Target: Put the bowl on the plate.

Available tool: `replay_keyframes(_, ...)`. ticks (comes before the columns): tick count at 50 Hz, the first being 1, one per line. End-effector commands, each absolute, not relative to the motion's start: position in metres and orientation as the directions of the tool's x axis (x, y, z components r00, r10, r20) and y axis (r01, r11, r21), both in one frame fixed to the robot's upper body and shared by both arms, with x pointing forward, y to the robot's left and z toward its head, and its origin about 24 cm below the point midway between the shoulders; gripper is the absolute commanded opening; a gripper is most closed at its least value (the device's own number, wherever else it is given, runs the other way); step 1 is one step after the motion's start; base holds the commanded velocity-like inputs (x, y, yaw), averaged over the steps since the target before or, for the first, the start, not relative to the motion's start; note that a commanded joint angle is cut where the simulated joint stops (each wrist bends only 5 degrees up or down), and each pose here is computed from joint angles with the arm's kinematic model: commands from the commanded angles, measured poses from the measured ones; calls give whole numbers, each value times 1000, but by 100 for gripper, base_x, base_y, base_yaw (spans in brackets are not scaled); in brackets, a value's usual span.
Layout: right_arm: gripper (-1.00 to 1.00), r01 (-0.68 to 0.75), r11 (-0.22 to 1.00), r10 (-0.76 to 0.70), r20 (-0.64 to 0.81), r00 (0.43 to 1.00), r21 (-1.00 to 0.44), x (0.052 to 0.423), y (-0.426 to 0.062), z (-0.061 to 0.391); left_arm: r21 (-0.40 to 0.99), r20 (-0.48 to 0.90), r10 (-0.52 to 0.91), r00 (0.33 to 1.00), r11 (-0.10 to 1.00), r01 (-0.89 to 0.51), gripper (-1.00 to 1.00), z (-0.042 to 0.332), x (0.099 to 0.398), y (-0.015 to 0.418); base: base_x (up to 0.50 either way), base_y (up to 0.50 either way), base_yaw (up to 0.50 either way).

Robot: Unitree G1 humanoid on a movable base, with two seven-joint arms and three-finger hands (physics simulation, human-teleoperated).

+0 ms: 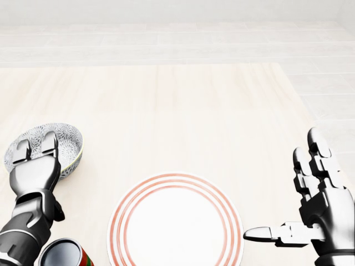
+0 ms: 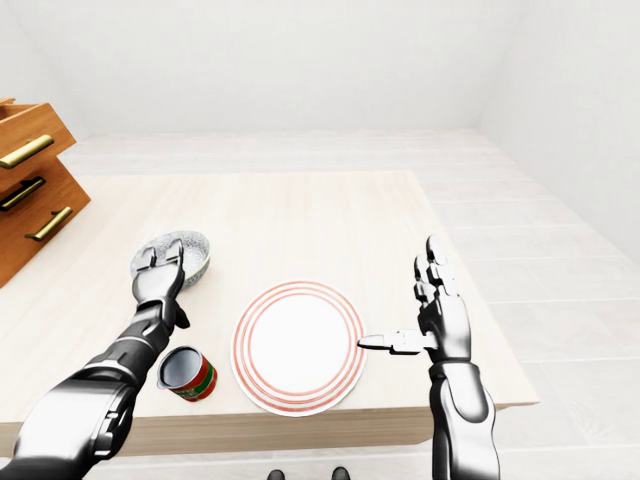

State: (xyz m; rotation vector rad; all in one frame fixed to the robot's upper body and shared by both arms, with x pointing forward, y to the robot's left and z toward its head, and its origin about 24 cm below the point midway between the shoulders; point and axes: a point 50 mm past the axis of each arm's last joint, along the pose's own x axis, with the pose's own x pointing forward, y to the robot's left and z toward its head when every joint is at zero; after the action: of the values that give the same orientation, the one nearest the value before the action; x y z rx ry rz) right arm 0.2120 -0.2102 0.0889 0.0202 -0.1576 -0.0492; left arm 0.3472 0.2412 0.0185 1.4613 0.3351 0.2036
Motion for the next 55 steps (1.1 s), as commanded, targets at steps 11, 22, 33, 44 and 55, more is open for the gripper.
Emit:
replay_keyframes(11,100,48,998,-51,136,989,29,214,-211,84,990,-123,341,932,105,92,100,9,340,241,0,0,0)
replay_keyframes(22,100,49,998,-53,138,989,30,214,-211,84,990,-127,341,931,108,96,100,8,340,241,0,0,0)
replay_keyframes(33,100,48,998,-52,141,989,30,214,-211,85,990,-124,342,931,106,93,100,8,340,242,0,0,0)
replay_keyframes(44,100,49,999,-52,152,987,23,213,-211,88,991,-121,345,931,101,92,-100,9,340,244,0,0,0)
replay_keyframes(55,100,56,998,-59,179,982,18,210,-213,95,992,-106,350,931,98,76,-100,15,343,247,0,0,0)
